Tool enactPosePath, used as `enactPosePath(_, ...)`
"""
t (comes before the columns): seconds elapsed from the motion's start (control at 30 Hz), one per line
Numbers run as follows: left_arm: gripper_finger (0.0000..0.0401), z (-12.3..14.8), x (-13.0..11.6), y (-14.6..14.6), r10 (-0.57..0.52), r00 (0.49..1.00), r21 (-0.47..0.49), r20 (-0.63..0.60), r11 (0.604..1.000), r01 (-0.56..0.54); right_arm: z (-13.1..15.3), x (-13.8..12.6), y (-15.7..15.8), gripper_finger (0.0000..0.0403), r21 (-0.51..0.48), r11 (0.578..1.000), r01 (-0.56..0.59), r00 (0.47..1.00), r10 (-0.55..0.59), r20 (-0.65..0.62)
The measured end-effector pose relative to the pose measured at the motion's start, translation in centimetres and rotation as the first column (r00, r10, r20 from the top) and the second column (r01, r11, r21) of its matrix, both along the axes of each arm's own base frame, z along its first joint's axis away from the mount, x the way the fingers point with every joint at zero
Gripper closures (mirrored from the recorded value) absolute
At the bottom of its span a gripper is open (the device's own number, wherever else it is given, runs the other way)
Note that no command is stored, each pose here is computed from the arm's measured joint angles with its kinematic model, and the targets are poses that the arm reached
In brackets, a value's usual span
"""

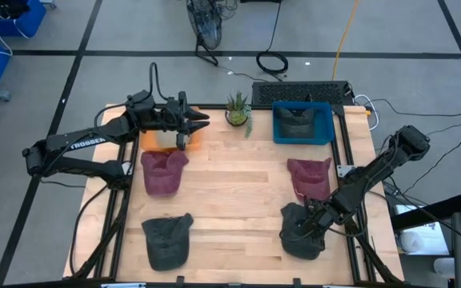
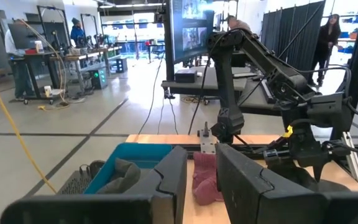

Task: Pick & Place hat
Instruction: Put the right black cap into the blue bin

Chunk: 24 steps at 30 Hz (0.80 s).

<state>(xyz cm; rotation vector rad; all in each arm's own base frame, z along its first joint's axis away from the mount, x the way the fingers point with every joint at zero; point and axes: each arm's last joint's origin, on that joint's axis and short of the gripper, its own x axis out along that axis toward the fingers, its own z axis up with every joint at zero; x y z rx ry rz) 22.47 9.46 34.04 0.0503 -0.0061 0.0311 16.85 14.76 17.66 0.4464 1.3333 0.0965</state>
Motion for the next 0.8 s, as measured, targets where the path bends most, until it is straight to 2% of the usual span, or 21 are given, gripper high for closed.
enactPosePath(0.23, 0.0308, -0.01, 0.00, 0.00, 0.000, 1.000, 0.019, -0.001, 1.000, 0.000, 0.08, 0.14, 0.13, 0.0311, -0.008, 1.000, -0.030, 0.999, 0.030, 0.038)
enactPosePath(0.37, 0.0308, -0.01, 0.00, 0.00, 0.000, 1.000, 0.018, -0.001, 1.000, 0.000, 0.25, 0.37, 0.42, 0.0327, 0.001, 0.999, -0.053, 0.995, 0.053, 0.087)
enactPosePath(0.57, 0.0308, -0.02, 0.00, 0.00, 0.000, 1.000, 0.018, -0.002, 1.000, 0.000, 0.21, 0.31, 0.36, 0.0343, -0.012, 0.997, -0.072, 0.994, 0.072, 0.086)
enactPosePath(0.8, 0.0308, -0.02, 0.00, 0.00, 0.000, 1.000, 0.018, -0.003, 1.000, 0.000, 0.20, 0.30, 0.35, 0.0394, -0.013, 0.997, -0.074, 0.994, 0.074, 0.084)
